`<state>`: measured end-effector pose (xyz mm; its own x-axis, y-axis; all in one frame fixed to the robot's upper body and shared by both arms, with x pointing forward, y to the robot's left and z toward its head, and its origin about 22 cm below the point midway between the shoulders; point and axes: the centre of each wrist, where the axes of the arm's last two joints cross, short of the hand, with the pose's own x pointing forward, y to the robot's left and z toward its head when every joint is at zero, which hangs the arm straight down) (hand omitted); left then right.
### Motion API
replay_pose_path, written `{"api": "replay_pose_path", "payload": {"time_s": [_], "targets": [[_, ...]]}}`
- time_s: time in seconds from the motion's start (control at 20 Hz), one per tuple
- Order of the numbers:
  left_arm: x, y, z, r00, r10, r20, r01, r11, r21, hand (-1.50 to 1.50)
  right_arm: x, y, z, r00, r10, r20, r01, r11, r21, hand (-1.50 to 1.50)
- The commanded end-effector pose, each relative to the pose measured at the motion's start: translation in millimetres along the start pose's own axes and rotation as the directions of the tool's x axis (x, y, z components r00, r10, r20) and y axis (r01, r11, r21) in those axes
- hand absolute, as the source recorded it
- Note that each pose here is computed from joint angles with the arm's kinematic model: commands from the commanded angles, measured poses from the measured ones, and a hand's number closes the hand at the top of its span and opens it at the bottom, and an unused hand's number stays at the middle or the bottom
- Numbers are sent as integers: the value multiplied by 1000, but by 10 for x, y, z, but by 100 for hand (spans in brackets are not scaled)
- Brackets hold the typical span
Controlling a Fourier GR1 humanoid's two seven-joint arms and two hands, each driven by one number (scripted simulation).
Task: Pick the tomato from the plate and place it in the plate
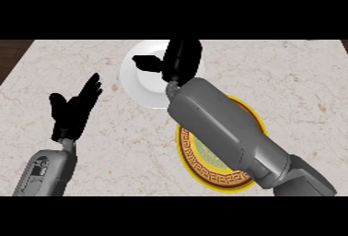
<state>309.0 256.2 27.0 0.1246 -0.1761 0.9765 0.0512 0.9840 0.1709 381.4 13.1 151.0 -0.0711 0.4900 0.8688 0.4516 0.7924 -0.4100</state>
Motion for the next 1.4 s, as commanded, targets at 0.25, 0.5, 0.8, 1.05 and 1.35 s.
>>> {"api": "replay_pose_path", "payload": {"time_s": [0.25, 0.5, 0.8, 1.05, 1.35], "targets": [[4, -2, 48, 1000, 19, -5, -19, 1000, 24, 0, -236, 33, 262, 981, -186, -57, 188, 982, 28, -150], [-292, 131, 154, 999, 13, -29, -11, 998, 65, 0, -332, 63, 429, 977, -209, -33, 211, 976, 56, -150], [-163, 232, 292, 999, 18, -33, -16, 998, 67, 0, -679, 13, 428, 981, -193, -32, 194, 980, 50, -150], [-212, 143, 251, 999, 12, -30, -9, 995, 95, 0, -655, -14, 167, 985, -159, -63, 163, 984, 68, -150], [-272, 331, 241, 999, 28, -34, -24, 995, 99, 0, -831, -127, 415, 989, -126, -80, 134, 985, 107, -150]]}}
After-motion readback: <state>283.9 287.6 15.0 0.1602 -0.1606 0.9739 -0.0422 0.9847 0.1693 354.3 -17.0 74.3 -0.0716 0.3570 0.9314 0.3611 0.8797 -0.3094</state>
